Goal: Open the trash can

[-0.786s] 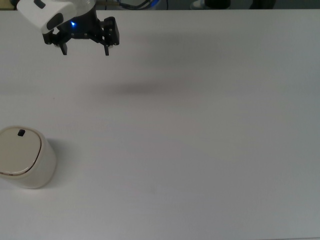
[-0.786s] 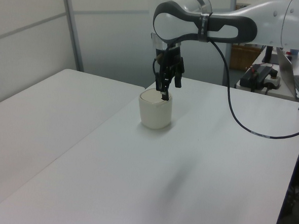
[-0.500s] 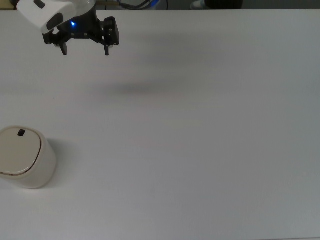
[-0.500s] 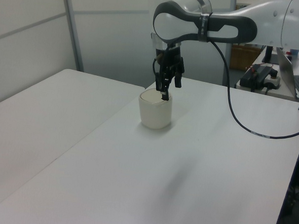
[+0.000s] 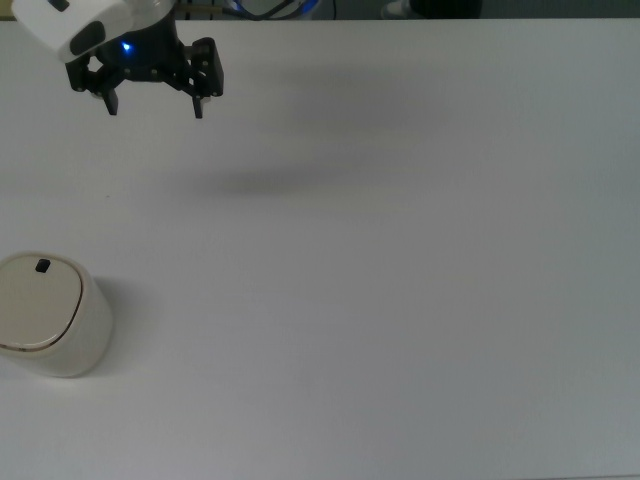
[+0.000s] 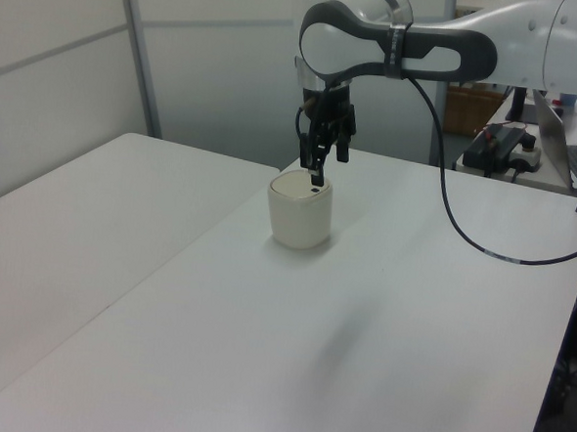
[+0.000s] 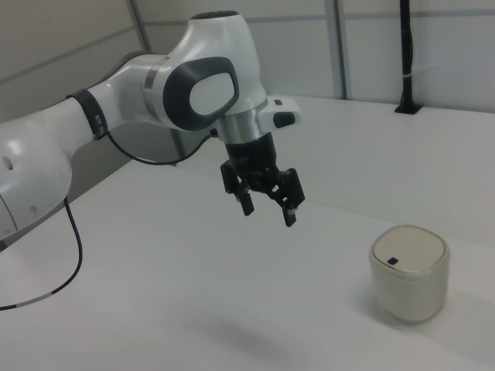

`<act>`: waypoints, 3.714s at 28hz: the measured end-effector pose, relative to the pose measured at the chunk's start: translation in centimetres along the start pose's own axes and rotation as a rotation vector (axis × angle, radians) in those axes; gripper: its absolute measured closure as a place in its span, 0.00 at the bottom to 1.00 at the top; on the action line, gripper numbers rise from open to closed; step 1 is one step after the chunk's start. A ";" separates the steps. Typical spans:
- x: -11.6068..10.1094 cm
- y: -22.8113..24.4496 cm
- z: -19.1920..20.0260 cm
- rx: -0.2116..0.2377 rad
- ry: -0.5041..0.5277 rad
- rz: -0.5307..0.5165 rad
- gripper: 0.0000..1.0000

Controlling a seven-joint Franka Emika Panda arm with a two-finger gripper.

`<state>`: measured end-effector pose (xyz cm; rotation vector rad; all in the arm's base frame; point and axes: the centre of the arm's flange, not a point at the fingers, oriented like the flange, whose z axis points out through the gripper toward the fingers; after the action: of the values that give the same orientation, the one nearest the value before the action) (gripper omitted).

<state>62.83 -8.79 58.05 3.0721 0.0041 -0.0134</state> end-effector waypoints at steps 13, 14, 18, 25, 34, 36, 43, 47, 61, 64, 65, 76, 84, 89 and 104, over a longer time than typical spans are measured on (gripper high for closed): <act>1.9 6.6 1.9 -0.027 0.141 0.095 0.38; 2.2 6.9 2.4 -0.029 0.149 0.098 0.41; 3.9 8.3 5.2 -0.039 0.196 0.112 0.56; 6.5 11.0 9.6 -0.064 0.310 0.143 0.83; 8.4 12.5 15.2 -0.090 0.348 0.164 0.99; 8.4 12.6 15.0 -0.097 0.352 0.163 0.99; 8.3 12.8 14.2 -0.095 0.365 0.178 0.99; 7.5 13.3 11.6 -0.073 0.386 0.206 0.99; 3.4 9.3 3.1 -0.022 0.250 0.173 0.65; 3.1 7.6 2.1 -0.015 0.232 0.151 0.53; 2.9 7.1 1.9 -0.013 0.223 0.144 0.50; 2.1 0.0 1.1 0.012 0.098 0.039 0.07; 1.9 -2.6 1.8 0.009 0.046 -0.002 0.00; 2.0 -2.9 2.0 0.010 0.041 -0.007 0.00; 1.3 -4.6 2.6 0.016 -0.034 -0.033 0.00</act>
<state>64.09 -4.39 55.10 3.0867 0.0529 -0.0676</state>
